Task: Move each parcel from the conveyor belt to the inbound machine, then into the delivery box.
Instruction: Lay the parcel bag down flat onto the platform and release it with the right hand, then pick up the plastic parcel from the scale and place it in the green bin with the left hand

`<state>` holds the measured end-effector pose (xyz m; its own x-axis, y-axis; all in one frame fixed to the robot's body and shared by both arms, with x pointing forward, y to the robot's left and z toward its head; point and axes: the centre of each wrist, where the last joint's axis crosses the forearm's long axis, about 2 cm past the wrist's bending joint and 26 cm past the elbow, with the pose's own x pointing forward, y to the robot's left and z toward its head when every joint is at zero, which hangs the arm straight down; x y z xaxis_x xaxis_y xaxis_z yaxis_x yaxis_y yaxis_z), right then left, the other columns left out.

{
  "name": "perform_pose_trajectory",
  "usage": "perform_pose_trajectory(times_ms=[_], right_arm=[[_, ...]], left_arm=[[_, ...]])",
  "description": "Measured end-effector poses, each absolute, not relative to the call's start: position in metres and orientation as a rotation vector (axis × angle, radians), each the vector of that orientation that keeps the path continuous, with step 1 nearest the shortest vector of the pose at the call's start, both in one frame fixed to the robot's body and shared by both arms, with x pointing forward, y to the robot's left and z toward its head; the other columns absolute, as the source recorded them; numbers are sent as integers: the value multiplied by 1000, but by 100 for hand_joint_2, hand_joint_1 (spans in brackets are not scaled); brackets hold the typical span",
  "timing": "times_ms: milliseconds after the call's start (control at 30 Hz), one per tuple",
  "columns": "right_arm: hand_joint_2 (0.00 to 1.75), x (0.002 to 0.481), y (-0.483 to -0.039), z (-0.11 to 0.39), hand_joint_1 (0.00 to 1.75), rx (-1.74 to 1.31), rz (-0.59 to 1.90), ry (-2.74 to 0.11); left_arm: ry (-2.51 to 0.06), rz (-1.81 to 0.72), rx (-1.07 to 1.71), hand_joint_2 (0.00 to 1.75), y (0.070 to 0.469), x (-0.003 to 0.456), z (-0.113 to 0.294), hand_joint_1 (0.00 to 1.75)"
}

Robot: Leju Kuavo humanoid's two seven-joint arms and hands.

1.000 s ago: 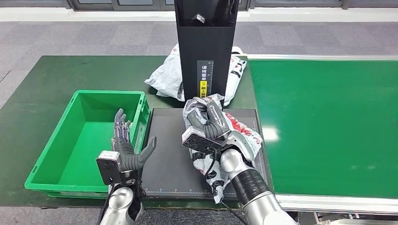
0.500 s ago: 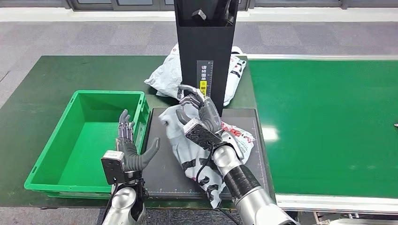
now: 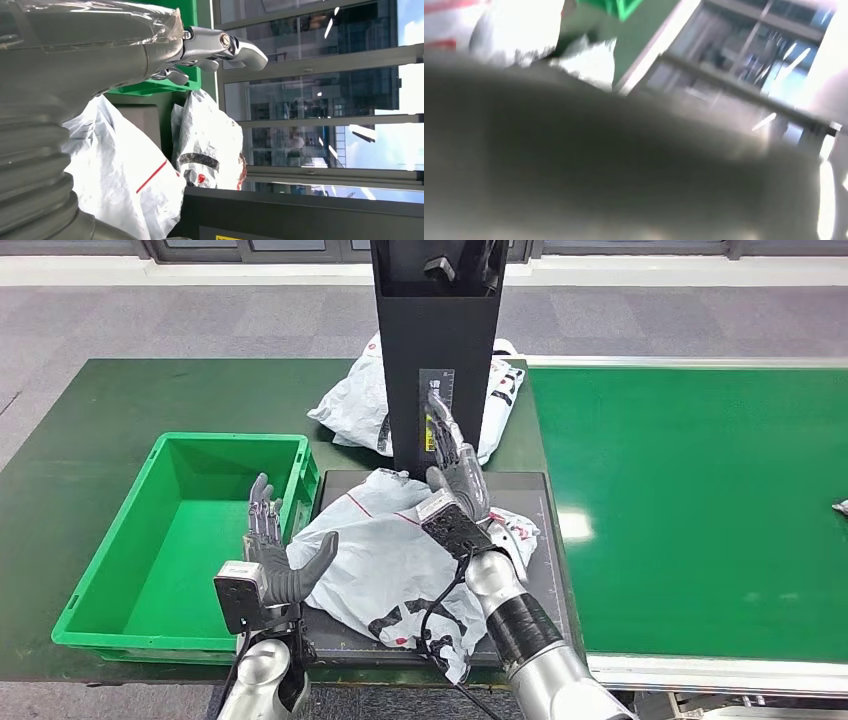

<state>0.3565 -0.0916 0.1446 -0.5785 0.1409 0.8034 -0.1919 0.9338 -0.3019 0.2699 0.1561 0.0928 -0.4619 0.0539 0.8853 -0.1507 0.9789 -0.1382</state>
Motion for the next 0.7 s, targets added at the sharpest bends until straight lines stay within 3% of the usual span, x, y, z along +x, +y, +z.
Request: perform_pose_trajectory(times_ms=[267, 400, 700], right_arm=[[0, 326, -125, 163, 0, -716, 420, -2428], [175, 317, -162, 195, 0, -940, 275, -2518], [175, 301, -203, 225, 0, -1154, 114, -2560]], left_arm=[[-2111, 194, 185, 175, 156, 272, 107, 0], [-2206, 102, 269, 175, 146, 273, 123, 0], [-2279, 31, 265, 175, 132, 273, 135, 0]])
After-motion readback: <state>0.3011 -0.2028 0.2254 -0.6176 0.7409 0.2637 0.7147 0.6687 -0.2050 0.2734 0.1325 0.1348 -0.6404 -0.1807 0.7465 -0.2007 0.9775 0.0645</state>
